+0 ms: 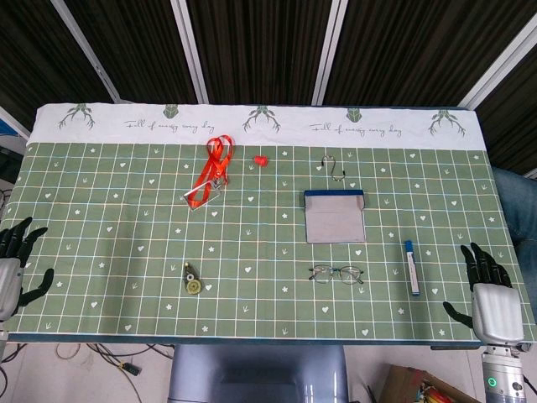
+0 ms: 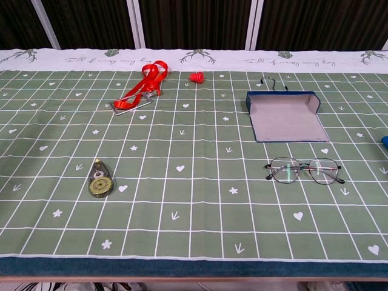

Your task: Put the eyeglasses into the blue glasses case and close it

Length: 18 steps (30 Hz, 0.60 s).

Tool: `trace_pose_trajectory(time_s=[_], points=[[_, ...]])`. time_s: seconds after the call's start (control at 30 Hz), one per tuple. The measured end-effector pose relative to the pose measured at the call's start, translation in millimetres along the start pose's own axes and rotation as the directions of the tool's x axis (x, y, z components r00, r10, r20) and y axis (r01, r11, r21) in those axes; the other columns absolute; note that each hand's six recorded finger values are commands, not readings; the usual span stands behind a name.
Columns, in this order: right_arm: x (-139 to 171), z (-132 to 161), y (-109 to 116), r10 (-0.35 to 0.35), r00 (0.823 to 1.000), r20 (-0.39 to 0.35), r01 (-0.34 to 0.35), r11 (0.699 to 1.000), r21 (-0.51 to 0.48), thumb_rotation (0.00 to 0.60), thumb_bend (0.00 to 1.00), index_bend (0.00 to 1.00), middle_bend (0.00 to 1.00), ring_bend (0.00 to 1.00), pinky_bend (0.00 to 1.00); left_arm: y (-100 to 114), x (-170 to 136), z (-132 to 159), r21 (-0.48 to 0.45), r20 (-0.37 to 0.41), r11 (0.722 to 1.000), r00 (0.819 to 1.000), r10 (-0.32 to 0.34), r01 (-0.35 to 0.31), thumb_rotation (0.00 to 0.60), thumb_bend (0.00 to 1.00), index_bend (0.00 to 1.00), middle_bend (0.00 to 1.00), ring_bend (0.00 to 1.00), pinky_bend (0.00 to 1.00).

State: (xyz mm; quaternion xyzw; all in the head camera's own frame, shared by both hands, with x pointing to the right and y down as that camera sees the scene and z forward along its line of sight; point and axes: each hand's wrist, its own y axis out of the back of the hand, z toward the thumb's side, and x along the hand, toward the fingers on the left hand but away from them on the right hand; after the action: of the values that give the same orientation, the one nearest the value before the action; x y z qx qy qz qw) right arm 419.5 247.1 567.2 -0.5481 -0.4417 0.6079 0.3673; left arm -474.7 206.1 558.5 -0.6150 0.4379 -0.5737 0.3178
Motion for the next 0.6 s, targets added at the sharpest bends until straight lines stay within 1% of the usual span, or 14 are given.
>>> trace_pose_trajectory(time_s=[0.17,0.6], points=[[-0.8,-1.2,2.0,-0.011,1.000,0.009,0.011,1.000,-0.002,0.600,0.18,0.00,0.06,0.12,0.19,-0.4,0.1,-0.9,0.002,-0.004,1.000,1.000,-0.001,0.001,0.600,0.40,0.13,0.00,0.00,0.00],[-1.0,0.4,-1.2,0.005,1.000,0.000,-0.005,1.000,-0.007,0.600,0.18,0.00,0.06,0.12,0.19,-0.8,0.2,-0.2,0.006,-0.002,1.000,1.000,-0.002,0.002,0.600,0.40,0.13,0.00,0.00,0.00]])
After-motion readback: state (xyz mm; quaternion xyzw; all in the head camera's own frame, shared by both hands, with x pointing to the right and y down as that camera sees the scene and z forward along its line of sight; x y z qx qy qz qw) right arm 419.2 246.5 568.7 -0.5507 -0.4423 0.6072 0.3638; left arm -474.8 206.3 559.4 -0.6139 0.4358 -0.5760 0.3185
